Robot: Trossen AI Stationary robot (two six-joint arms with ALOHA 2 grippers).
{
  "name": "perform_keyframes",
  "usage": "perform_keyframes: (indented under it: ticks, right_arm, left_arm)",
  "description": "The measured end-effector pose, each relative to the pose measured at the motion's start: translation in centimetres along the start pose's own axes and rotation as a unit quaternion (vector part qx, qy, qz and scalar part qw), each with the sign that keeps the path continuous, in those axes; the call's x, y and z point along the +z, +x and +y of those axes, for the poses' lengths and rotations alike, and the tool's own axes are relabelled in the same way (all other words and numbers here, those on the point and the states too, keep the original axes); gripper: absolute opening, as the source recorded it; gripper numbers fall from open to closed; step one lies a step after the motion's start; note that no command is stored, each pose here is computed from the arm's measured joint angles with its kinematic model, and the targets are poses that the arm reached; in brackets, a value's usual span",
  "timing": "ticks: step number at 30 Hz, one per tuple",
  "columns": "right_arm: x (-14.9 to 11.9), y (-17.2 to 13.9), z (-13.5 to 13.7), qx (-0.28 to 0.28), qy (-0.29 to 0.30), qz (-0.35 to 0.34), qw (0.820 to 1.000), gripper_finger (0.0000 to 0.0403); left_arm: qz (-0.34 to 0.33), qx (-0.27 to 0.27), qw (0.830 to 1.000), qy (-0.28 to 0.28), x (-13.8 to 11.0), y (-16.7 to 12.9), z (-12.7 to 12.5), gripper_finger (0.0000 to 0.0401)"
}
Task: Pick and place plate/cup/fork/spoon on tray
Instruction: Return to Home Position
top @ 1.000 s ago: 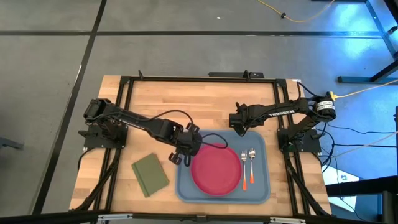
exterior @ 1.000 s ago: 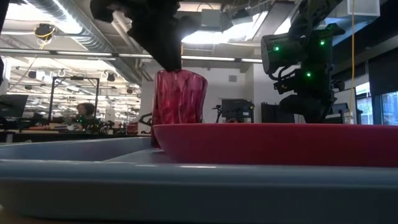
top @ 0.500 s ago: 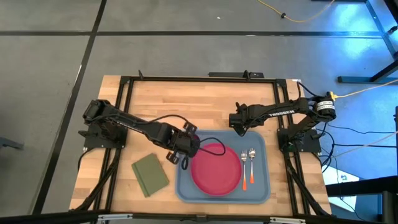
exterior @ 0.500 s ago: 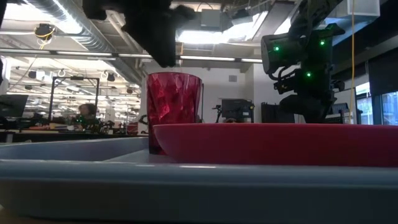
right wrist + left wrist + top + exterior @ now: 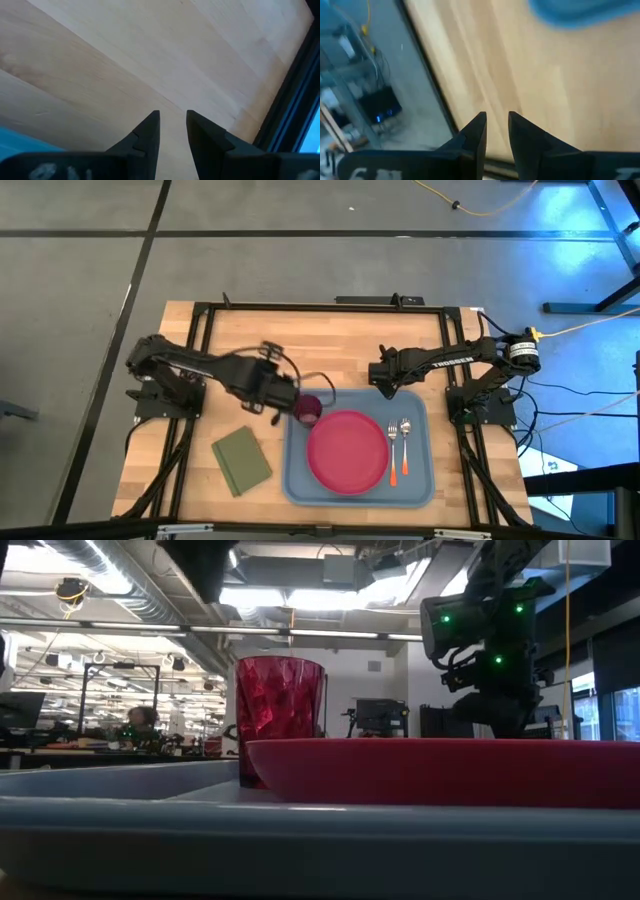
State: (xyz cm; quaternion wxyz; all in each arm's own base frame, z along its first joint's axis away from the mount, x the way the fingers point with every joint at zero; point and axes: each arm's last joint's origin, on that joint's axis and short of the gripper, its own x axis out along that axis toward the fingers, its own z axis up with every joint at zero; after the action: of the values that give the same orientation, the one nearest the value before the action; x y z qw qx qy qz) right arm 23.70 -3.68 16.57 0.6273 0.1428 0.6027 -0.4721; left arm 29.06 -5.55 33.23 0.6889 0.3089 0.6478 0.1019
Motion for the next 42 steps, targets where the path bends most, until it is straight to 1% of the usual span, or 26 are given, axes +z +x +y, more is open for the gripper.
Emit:
perform_keyframes:
  ticks: [2, 6, 9, 12, 14, 17, 19, 23, 25, 27, 29, 30, 32, 34, 37, 39, 42]
  right_arm:
    - [-0.1, 0.0, -0.1, -0.007, -0.003, 0.002, 1.000, 0.0101]
    - [-0.5, -0.1, -0.5, -0.044, -0.024, -0.001, 0.999, 0.0101]
    - [-1.2, -0.5, -0.8, -0.081, -0.041, -0.006, 0.996, 0.0101]
    - [-2.0, -1.4, -1.0, -0.113, -0.080, 0.001, 0.990, 0.0101]
    - [-2.5, -2.3, -1.1, -0.129, -0.104, 0.008, 0.986, 0.0101]
    - [-3.2, -3.5, -1.2, -0.149, -0.101, 0.011, 0.984, 0.0101]
    - [-3.7, -4.1, -1.1, -0.160, -0.105, 0.000, 0.982, 0.0101]
    - [-4.7, -5.1, -0.1, -0.149, -0.129, -0.039, 0.980, 0.0101]
    - [-5.4, -5.6, 0.5, -0.134, -0.141, -0.058, 0.979, 0.0101]
    - [-6.2, -6.3, 0.7, -0.121, -0.153, -0.088, 0.977, 0.0101]
    - [-7.2, -7.1, 0.7, -0.099, -0.153, -0.140, 0.973, 0.0101]
    - [-7.7, -7.5, 0.5, -0.086, -0.150, -0.171, 0.970, 0.0101]
    - [-8.6, -8.7, 0.0, -0.054, -0.143, -0.250, 0.956, 0.0101]
    - [-9.4, -10.0, -0.9, -0.022, -0.139, -0.329, 0.934, 0.0101]
    - [-10.4, -11.7, -2.8, 0.030, -0.132, -0.414, 0.900, 0.0101]
    - [-11.0, -12.5, -4.2, 0.063, -0.121, -0.458, 0.879, 0.0101]
    - [-11.6, -13.1, -5.8, 0.122, -0.110, -0.486, 0.858, 0.0101]
  left_arm:
    - [0.000, 0.000, 1.000, -0.025, -1.7, -0.4, 0.9, 0.0073]
    - [-0.042, 0.004, 0.995, -0.094, -5.2, -1.9, 2.6, 0.0073]
    - [-0.090, 0.007, 0.983, -0.157, -7.7, -3.3, 3.5, 0.0073]
    - [-0.128, 0.001, 0.970, -0.205, -9.8, -4.6, 4.0, 0.0073]
    - [-0.146, -0.001, 0.966, -0.214, -11.1, -5.2, 4.3, 0.0073]
    - [-0.169, 0.003, 0.962, -0.214, -12.9, -6.1, 4.6, 0.0073]
    - [-0.184, 0.000, 0.954, -0.238, -14.0, -6.5, 4.8, 0.0073]
    - [-0.204, -0.004, 0.941, -0.269, -15.6, -7.2, 4.9, 0.0073]
    - [-0.212, -0.016, 0.931, -0.296, -16.3, -7.4, 4.9, 0.0073]
    - [-0.224, -0.053, 0.926, -0.298, -16.9, -7.6, 4.8, 0.0073]
    - [-0.243, -0.091, 0.923, -0.285, -17.6, -8.0, 4.6, 0.0073]
    - [-0.255, -0.101, 0.920, -0.280, -17.9, -8.2, 4.6, 0.0073]
    - [-0.281, -0.110, 0.911, -0.282, -18.5, -8.6, 4.7, 0.0073]
    - [-0.299, -0.120, 0.902, -0.286, -18.9, -8.8, 4.8, 0.0073]
    - [-0.319, -0.124, 0.896, -0.284, -19.7, -9.1, 4.8, 0.0073]
    - [-0.338, -0.122, 0.892, -0.274, -19.8, -9.1, 4.7, 0.0073]
    - [-0.387, -0.151, 0.880, -0.231, -19.8, -8.5, 4.0, 0.0073]
